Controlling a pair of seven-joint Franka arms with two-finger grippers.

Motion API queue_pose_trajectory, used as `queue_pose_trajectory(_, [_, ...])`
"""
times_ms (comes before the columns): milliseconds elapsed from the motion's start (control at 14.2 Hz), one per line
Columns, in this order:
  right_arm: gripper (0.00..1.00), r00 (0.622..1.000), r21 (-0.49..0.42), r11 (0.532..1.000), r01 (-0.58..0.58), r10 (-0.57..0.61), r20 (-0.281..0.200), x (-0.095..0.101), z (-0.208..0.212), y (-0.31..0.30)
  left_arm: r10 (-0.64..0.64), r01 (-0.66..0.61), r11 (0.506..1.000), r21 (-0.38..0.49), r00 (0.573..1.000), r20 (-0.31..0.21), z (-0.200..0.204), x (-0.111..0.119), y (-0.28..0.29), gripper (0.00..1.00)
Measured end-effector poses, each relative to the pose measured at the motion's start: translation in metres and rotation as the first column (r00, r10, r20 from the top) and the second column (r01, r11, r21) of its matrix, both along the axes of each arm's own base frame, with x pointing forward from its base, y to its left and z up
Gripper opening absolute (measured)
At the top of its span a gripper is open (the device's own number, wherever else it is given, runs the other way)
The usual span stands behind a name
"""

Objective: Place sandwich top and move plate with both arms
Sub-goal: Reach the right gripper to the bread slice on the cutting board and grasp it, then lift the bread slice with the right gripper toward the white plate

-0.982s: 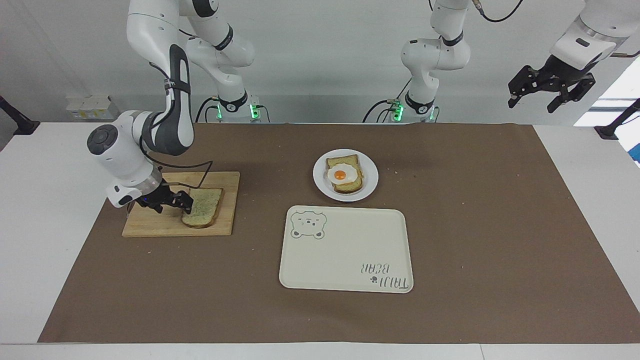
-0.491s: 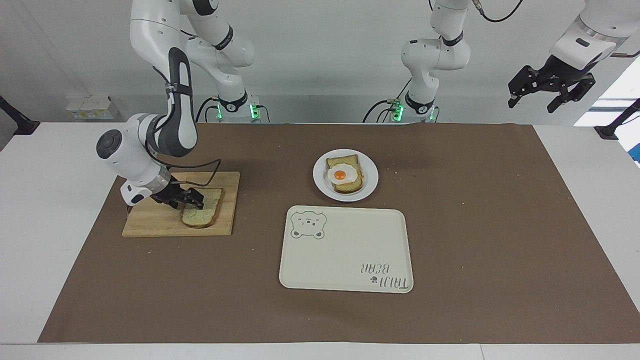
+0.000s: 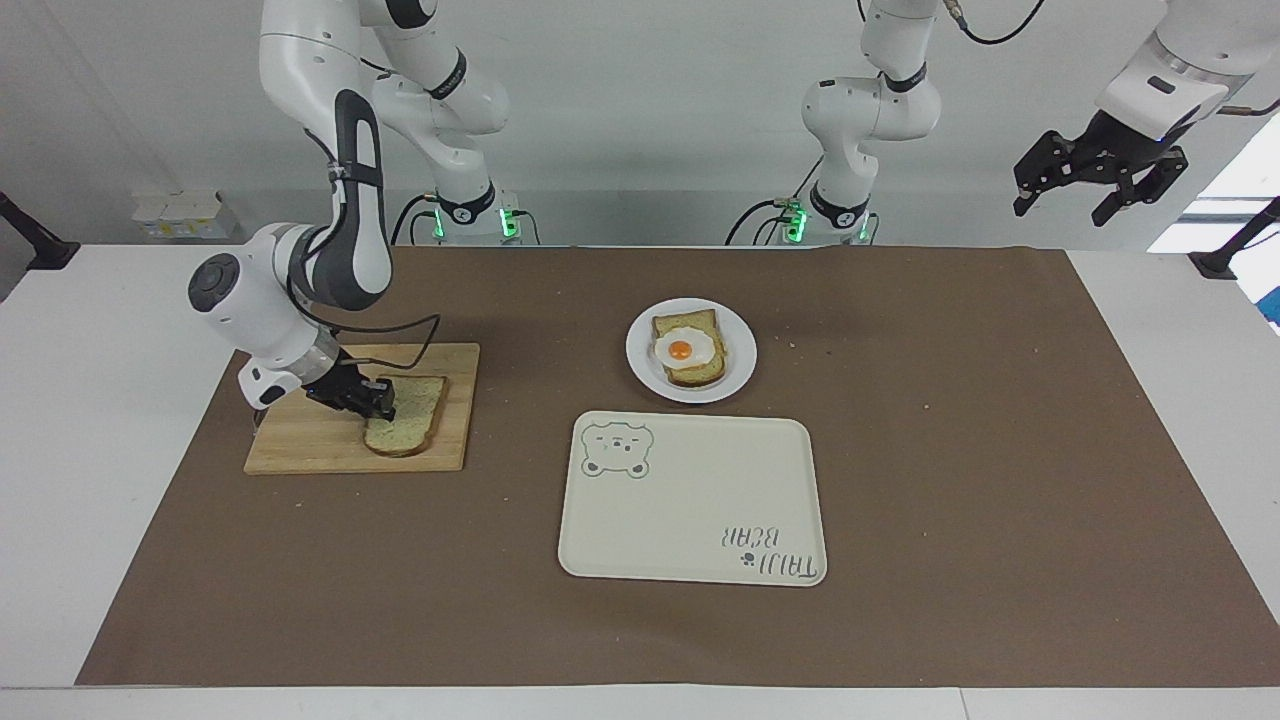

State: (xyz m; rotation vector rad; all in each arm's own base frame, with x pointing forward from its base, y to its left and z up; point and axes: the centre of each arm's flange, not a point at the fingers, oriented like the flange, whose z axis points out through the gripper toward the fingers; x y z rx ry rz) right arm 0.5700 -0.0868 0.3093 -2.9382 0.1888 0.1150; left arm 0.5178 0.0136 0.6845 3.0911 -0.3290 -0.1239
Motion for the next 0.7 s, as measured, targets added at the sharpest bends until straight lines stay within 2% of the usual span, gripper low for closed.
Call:
queue_pose_trajectory(351, [0.08,1.000,0.003,1.000,-0.002,0.002,-0.001,0.002,0.004,0.000,-0.002,0.002,1.000,0.000,1.000,0.000,0.000,0.000,-0.001,1.00])
queue_pose_trajectory(702, [0.08,0.999,0.037,0.999,-0.039,0.040,-0.025,0.019,0.059,0.005,0.009,-0.009,1.000,0.000,1.000,0.001,0.000,0.000,0.004,1.00])
